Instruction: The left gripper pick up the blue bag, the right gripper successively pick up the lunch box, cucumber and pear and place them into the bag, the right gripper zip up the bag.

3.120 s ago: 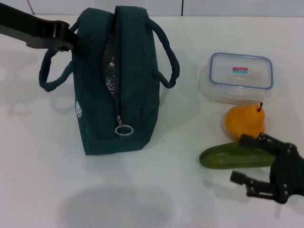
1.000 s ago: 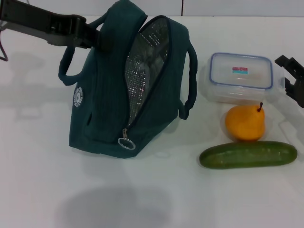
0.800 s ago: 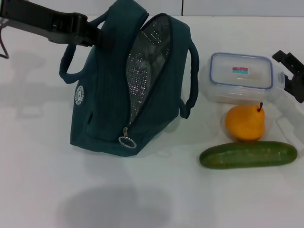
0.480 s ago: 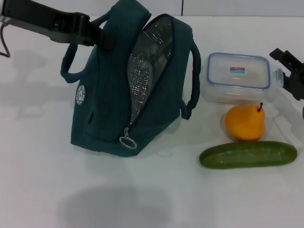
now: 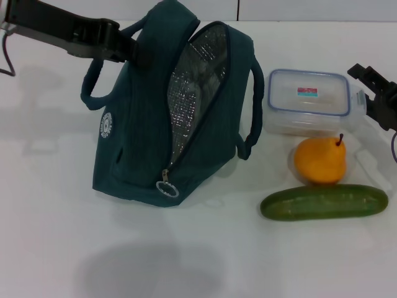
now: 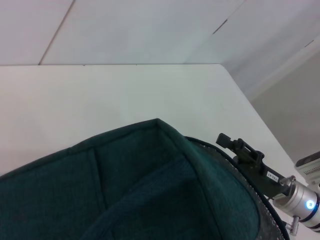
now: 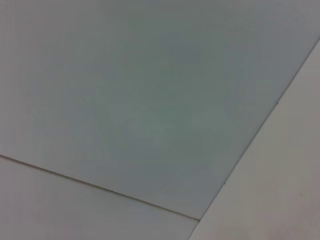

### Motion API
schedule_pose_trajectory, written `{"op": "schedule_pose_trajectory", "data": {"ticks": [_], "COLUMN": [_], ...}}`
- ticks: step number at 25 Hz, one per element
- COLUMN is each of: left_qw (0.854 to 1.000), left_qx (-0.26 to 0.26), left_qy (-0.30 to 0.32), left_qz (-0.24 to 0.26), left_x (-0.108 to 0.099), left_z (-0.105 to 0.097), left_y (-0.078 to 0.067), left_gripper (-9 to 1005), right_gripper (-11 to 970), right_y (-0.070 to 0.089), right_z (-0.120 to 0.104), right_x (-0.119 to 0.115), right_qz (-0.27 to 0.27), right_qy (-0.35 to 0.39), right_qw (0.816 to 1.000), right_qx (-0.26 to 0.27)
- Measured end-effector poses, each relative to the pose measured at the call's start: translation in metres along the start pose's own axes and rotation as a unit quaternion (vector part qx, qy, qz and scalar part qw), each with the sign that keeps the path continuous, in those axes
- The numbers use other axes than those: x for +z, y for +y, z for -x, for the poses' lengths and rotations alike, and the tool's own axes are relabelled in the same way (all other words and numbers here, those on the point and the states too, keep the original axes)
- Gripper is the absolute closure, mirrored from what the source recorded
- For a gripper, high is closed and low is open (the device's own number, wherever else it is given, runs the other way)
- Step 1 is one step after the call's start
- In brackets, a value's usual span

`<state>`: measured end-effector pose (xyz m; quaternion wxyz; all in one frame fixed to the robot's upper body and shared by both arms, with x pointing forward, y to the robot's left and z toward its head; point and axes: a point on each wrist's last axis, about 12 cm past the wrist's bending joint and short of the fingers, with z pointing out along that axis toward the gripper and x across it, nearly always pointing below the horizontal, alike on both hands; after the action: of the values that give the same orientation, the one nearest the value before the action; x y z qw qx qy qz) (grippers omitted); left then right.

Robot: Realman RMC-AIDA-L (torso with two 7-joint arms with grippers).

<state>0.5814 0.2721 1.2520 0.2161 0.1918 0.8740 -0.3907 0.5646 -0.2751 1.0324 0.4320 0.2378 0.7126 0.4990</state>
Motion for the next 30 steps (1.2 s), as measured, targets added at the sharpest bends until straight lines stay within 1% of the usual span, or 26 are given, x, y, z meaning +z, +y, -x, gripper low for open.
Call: {"op": "schedule_pose_trajectory", "data": {"ticks": [9,26,30], "left_qw": [1.0,1.0,1.0], "left_qx": [0.001,0.001,0.0], "left_qy": [0.0,0.0,0.001], "left_qz": [0.0,-0.001,-0.002], "left_x": [0.0,0.0003,0.0005], "left_z": [0.0,-0.0002,-0.0004], "left_y": [0.0,0.0002,0.0005], "left_gripper": [949,949,949], "right_gripper": [137,142,183], "right_y": [-0.0016,0.0034,0.0021], "right_z": [-0.005,-0.0057,-0.0064], "right_x": [0.0013,0.0055,0.0024], "right_qz": [-0.008,0.003,0.004], "right_qy": [0.012,0.024,0.025], "right_qw": [1.0,1.0,1.0], "right_qx": [0.003,-0.003,-0.009]}}
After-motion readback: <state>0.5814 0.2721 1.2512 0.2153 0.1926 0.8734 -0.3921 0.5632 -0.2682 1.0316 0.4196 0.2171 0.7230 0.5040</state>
